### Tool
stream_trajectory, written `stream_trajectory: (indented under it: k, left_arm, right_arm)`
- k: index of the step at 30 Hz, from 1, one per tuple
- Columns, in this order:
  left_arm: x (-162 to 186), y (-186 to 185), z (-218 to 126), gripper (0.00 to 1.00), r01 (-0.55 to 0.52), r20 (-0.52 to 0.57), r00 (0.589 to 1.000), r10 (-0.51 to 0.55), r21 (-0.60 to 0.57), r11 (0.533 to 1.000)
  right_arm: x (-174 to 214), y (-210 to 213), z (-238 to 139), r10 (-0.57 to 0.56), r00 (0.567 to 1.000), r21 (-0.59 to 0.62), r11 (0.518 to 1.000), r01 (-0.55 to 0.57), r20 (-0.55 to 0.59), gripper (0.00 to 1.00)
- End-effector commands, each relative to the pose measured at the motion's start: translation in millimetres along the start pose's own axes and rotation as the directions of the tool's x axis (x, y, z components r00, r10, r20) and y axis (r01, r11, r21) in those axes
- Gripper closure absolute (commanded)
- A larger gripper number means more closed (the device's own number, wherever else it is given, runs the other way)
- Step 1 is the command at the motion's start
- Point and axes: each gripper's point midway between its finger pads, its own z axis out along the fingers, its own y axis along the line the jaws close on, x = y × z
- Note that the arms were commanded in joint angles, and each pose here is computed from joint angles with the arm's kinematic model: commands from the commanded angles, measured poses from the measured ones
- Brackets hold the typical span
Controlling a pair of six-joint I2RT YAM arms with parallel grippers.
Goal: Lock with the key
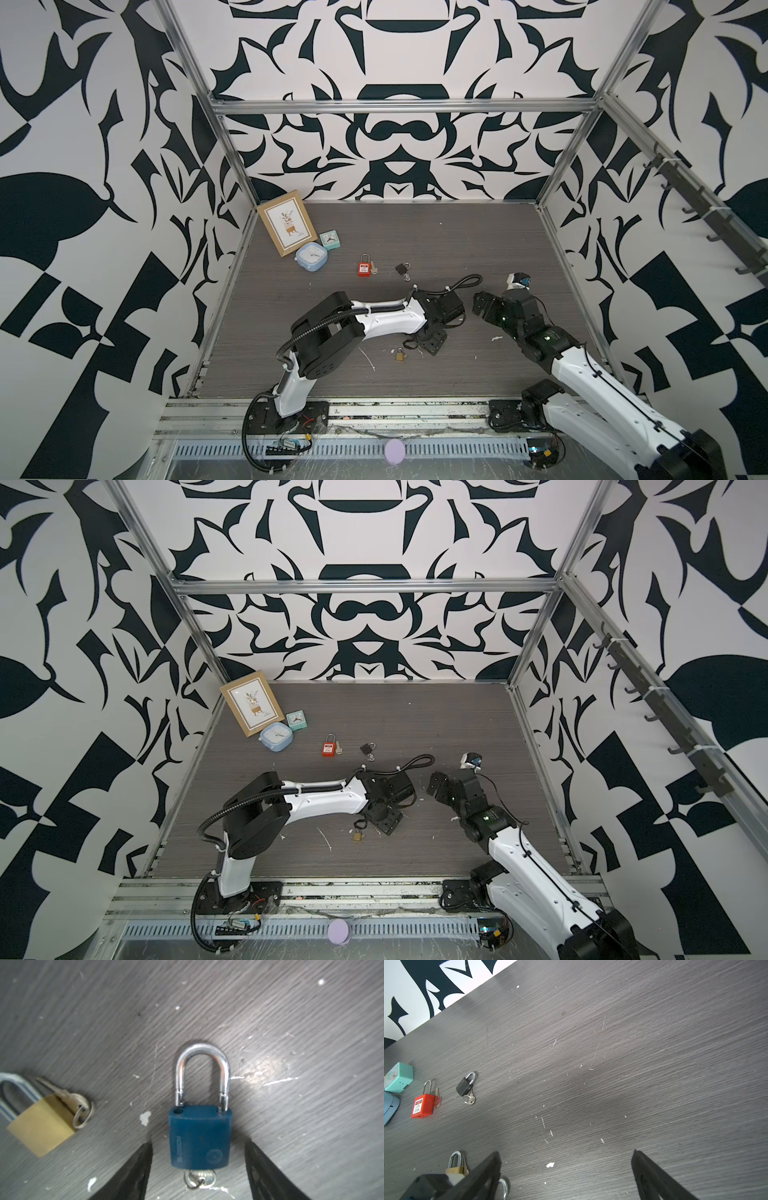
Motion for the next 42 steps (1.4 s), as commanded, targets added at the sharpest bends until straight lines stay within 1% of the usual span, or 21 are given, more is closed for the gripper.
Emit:
stream_trajectory:
  k: [1, 2, 7, 8, 14, 16, 17, 20, 22, 23, 25, 28, 31, 33, 36, 38, 39, 42]
  left_arm:
    - [5.2, 0.9, 13.7, 0.32, -0.010, -0.040, 0.999, 0.009, -0.014, 1.000]
    - [4.9, 1.5, 14.5, 0.34, -0.010, -0.041, 0.999, 0.009, -0.015, 1.000]
    - [4.1, 1.0, 19.8, 0.39, -0.018, -0.039, 0.999, 0.017, -0.013, 1.000]
    - [4.5, 1.0, 20.7, 0.42, -0.019, -0.041, 0.999, 0.019, -0.012, 1.000]
    - [4.9, 3.3, 21.0, 0.62, -0.016, -0.037, 0.999, 0.016, -0.014, 1.000]
    - [4.3, 4.5, 19.5, 0.72, -0.018, -0.026, 0.999, 0.018, -0.014, 1.000]
    - [3.7, 4.8, 18.4, 0.76, -0.023, -0.015, 1.000, 0.023, -0.011, 1.000]
    - [-1.5, 4.0, 11.6, 0.87, -0.072, 0.054, 0.996, 0.071, 0.014, 0.997]
    - [-10.0, 6.9, -0.2, 0.97, -0.135, 0.143, 0.981, 0.132, 0.008, 0.991]
    - [-14.6, 10.3, -6.6, 1.00, -0.175, 0.197, 0.965, 0.172, -0.005, 0.985]
    - [-26.4, 16.2, -25.4, 1.00, -0.242, 0.310, 0.921, 0.237, -0.022, 0.970]
    - [-38.6, 23.3, -55.4, 1.00, -0.339, 0.461, 0.833, 0.306, -0.012, 0.941]
    - [-40.7, 26.8, -80.2, 1.00, -0.442, 0.560, 0.744, 0.364, 0.005, 0.897]
    - [-38.2, 26.8, -96.4, 1.00, -0.504, 0.625, 0.677, 0.389, 0.007, 0.864]
    - [-35.6, 22.6, -119.6, 1.00, -0.576, 0.717, 0.562, 0.412, -0.018, 0.817]
    - [-34.6, 19.8, -130.4, 1.00, -0.606, 0.749, 0.506, 0.428, -0.043, 0.794]
    - [-34.0, 18.4, -133.8, 1.00, -0.619, 0.755, 0.491, 0.434, -0.048, 0.784]
    - [-35.2, 17.8, -136.9, 1.00, -0.633, 0.753, 0.483, 0.447, -0.053, 0.773]
  right_arm:
    - [-20.1, 13.6, -4.3, 0.001, 0.999, -0.035, 0.999, 0.001, 0.051, 0.01]
    - [-20.1, 13.6, -3.8, 0.001, 0.999, -0.034, 0.999, 0.001, 0.049, 0.00]
    - [-20.8, 14.1, -1.8, -0.002, 0.999, -0.028, 1.000, 0.003, 0.045, 0.01]
    - [-20.7, 14.2, -1.6, -0.002, 0.999, -0.029, 1.000, 0.003, 0.044, 0.01]
    - [-20.3, 13.2, -1.2, -0.002, 0.999, -0.025, 1.000, 0.003, 0.042, 0.01]
    - [-20.3, 13.2, -0.8, -0.002, 0.999, -0.024, 1.000, 0.003, 0.042, 0.01]
    - [-16.6, 17.1, -0.4, -0.003, 1.000, -0.046, 0.999, 0.004, 0.019, 0.01]
    - [-12.4, 20.1, 1.0, -0.007, 1.000, -0.057, 0.998, 0.006, -0.014, 0.01]
    - [-10.1, 25.3, 1.1, -0.007, 0.999, -0.084, 0.996, 0.003, -0.047, 0.00]
    - [-8.4, 29.3, 1.2, -0.008, 0.997, -0.106, 0.994, 0.000, -0.072, 0.01]
    - [-5.5, 37.8, 0.5, -0.005, 0.992, -0.160, 0.987, -0.015, -0.122, 0.01]
    - [-1.3, 57.6, -5.2, -0.018, 0.979, -0.289, 0.956, -0.042, -0.204, 0.00]
    - [2.4, 83.1, -18.4, -0.070, 0.960, -0.449, 0.891, -0.061, -0.270, 0.00]
    - [7.5, 100.6, -29.7, -0.125, 0.942, -0.545, 0.836, -0.070, -0.313, 0.00]
    - [16.1, 117.5, -40.8, -0.178, 0.909, -0.628, 0.770, -0.110, -0.377, 0.01]
    - [19.6, 124.8, -44.1, -0.188, 0.890, -0.657, 0.738, -0.151, -0.416, 0.01]
    - [20.2, 130.1, -46.4, -0.192, 0.883, -0.678, 0.715, -0.174, -0.429, 0.02]
    - [20.0, 141.0, -51.1, -0.211, 0.872, -0.718, 0.666, -0.203, -0.442, 0.07]
